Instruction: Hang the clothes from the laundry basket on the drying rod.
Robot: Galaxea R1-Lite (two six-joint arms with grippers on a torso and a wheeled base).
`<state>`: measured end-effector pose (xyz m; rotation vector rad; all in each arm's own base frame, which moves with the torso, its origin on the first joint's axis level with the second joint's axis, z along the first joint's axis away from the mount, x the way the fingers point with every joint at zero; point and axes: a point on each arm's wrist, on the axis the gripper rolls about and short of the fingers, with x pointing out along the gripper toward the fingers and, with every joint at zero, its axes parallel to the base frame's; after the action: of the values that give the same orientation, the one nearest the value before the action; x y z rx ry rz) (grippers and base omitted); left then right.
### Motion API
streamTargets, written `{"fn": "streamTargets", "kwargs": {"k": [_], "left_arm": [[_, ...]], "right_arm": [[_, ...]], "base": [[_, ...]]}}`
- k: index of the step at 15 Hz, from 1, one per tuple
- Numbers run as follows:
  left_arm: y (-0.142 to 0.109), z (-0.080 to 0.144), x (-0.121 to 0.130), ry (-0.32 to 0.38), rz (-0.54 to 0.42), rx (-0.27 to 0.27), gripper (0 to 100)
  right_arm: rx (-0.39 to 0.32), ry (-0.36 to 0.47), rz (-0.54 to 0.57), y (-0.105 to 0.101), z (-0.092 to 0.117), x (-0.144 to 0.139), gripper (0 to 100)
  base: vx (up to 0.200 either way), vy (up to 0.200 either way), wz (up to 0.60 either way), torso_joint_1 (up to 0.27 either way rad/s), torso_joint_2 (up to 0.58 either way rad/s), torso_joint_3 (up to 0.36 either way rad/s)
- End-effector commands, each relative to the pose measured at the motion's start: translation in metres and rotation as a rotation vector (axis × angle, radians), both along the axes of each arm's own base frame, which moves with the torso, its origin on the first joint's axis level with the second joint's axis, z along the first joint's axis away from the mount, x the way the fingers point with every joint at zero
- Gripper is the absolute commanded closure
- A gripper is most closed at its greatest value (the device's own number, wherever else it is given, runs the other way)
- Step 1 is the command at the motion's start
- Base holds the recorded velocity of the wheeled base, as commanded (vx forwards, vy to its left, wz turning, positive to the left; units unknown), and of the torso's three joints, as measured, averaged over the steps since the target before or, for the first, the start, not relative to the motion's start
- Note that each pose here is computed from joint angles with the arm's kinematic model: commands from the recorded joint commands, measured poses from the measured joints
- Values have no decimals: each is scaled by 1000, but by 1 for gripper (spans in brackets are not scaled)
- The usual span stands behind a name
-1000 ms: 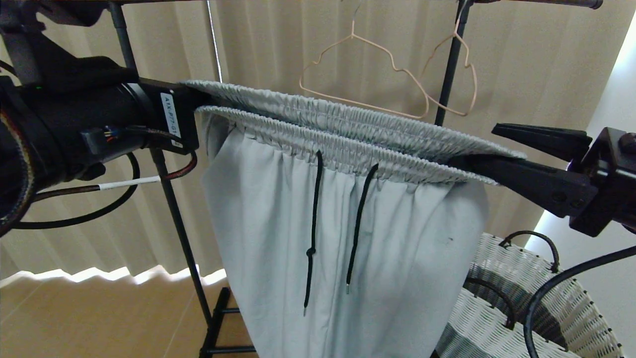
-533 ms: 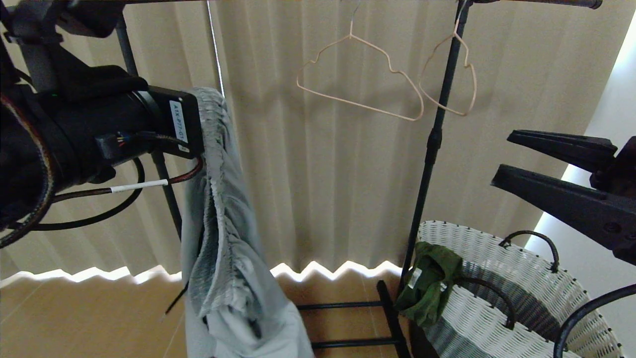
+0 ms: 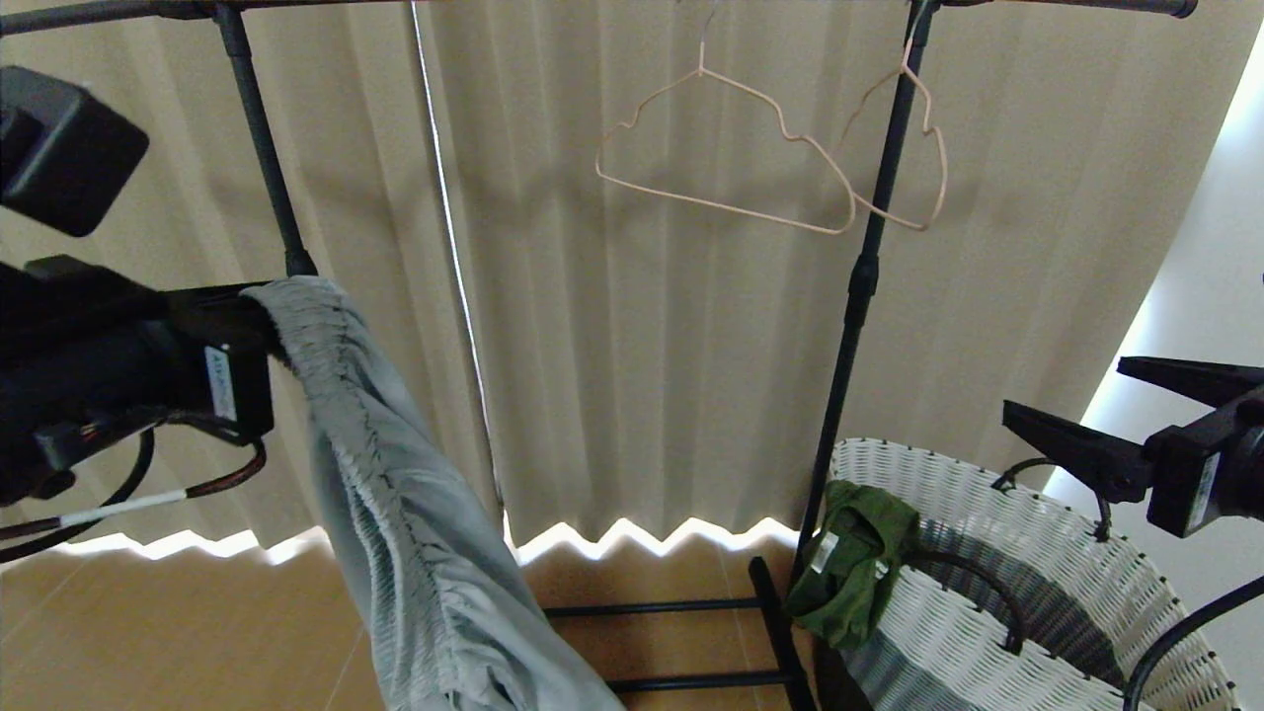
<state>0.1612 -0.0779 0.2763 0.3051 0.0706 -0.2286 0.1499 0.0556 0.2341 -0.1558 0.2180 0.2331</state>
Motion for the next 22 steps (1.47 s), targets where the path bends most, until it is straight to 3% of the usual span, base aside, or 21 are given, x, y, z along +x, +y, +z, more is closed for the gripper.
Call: {"fn": "streamTargets", "kwargs": {"k": [1,4,9,16,22], "left_arm": [[20,-4,-17,-2,22,-5,100],[28,-3,-18,-1,15,-11,100],[33,-7,-30,-7,14,-13,100],[34,-9,-33,-9,12,-9,100],[35,-11,-36,-11,12,-8,100]], "right_arm": [[-19,7,-60,-3,-4,-2,0],[-25,-8,-102,-5,-2,-4,0],[-120,-43,-185,-14,-1,-11,0],[-101,-86,-187,-14,4,-11,0],[-100,-83,-185,-14,3,-11,0]], "base": [[0,0,0,0,0,0],[0,0,0,0,0,0],[0,0,0,0,0,0],[0,0,0,0,0,0],[0,0,0,98,-315,-251]]}}
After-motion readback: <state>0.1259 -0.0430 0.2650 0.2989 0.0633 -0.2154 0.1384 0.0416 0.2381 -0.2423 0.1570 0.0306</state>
